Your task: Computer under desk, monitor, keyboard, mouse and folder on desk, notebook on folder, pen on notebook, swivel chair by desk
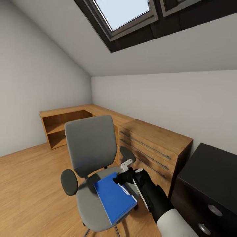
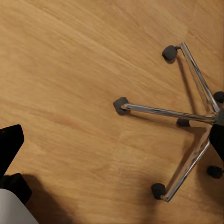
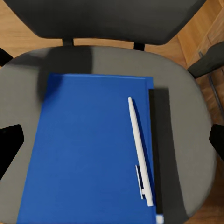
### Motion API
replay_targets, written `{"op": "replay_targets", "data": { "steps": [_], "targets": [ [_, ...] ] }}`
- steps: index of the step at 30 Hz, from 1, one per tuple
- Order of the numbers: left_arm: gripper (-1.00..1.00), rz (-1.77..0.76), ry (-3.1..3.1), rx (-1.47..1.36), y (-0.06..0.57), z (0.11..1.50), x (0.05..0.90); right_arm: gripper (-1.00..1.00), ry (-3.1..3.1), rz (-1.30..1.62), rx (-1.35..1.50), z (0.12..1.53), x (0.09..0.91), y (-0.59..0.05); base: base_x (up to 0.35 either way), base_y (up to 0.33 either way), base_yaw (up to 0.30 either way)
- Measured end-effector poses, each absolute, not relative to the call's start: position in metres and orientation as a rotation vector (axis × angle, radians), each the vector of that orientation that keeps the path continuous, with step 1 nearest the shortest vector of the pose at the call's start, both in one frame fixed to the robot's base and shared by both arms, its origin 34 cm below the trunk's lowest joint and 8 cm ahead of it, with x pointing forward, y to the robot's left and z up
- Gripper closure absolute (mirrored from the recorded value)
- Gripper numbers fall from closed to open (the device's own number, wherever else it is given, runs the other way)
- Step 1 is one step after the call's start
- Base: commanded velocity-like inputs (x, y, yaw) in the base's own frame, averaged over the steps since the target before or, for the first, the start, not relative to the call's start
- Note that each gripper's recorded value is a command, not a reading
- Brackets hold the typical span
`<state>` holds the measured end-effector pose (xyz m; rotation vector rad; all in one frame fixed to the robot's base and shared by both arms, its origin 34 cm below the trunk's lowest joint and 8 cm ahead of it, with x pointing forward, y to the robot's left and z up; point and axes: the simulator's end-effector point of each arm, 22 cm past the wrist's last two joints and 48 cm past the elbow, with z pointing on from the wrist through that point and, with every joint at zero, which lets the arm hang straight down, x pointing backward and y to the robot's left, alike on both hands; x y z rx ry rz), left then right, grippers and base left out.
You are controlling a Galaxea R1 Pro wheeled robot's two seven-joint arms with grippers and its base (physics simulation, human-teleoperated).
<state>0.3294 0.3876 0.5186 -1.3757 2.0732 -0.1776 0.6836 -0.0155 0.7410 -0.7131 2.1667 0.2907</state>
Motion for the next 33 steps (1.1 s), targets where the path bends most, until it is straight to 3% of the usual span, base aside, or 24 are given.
{"op": "replay_targets", "data": {
  "steps": [33],
  "targets": [
    [-1.0,-0.178,2.069,-1.397,0.386,0.449,0.316,-1.0,2.181,0.324,-0.572,0.674,0.701,-0.048,0.0,0.0,0.0]
  ]
}}
